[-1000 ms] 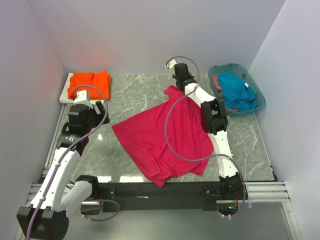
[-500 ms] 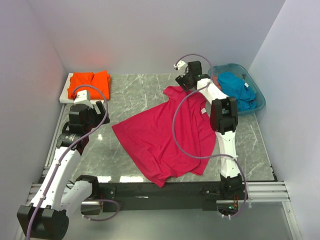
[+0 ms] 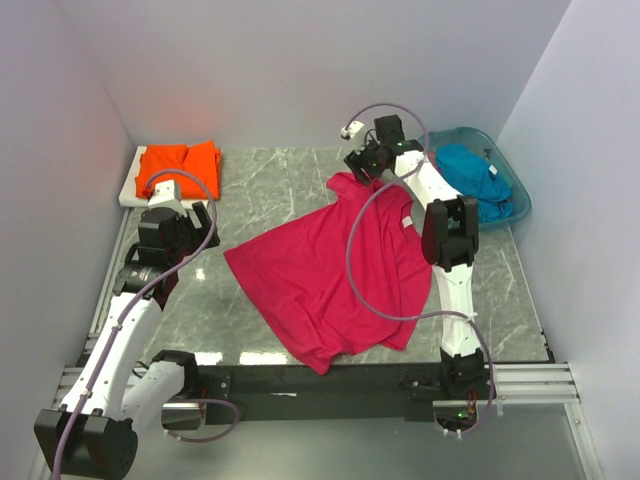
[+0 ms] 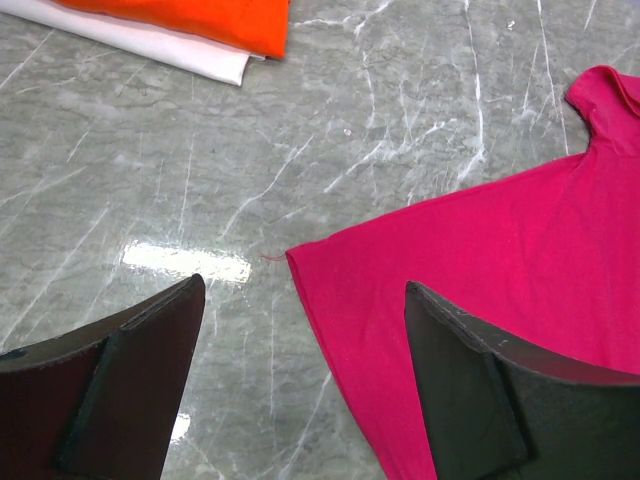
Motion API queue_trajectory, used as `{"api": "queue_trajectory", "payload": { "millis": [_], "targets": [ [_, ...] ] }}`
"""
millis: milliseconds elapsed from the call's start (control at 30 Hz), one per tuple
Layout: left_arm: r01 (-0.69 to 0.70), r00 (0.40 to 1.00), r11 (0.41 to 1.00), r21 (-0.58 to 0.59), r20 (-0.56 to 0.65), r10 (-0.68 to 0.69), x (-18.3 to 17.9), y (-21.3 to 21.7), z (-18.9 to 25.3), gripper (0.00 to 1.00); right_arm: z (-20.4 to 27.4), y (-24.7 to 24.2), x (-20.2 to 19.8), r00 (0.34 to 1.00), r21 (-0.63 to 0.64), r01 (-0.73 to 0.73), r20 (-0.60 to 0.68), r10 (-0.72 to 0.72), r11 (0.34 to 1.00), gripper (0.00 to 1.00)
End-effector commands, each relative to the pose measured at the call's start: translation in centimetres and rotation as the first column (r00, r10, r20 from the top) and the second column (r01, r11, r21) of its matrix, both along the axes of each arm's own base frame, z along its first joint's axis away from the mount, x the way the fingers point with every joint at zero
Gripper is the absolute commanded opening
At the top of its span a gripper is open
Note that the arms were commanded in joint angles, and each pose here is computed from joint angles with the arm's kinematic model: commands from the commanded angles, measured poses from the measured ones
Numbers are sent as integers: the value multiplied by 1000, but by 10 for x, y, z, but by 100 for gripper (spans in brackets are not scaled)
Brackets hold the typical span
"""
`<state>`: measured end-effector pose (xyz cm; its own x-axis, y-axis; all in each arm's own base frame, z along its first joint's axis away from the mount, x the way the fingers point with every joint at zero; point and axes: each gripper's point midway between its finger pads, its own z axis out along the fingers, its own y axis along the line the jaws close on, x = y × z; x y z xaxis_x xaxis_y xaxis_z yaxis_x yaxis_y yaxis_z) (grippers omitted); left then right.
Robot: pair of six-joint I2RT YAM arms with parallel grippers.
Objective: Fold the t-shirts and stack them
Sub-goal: Flatten the tshirt out
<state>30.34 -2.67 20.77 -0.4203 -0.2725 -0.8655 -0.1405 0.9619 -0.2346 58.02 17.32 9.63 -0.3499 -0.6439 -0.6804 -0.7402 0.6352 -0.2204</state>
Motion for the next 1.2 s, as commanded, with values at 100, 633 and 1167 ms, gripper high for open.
{"api": "queue_trajectory", "payload": {
  "millis": [100, 633, 1167],
  "targets": [
    [8, 999, 1000, 5, 32, -8, 5, 0, 9, 87, -17, 3, 12, 1000, -124, 20, 14, -19, 992, 66],
    [6, 1000, 1000, 4, 28, -6, 5, 0, 7, 86, -47, 6, 27, 998, -256, 39, 61, -24, 966, 41],
    [-7, 1000, 1000, 10, 4, 7, 6, 2, 0, 86, 17, 4, 94, 865, -99, 347, 417, -278, 933, 5]
  ]
}}
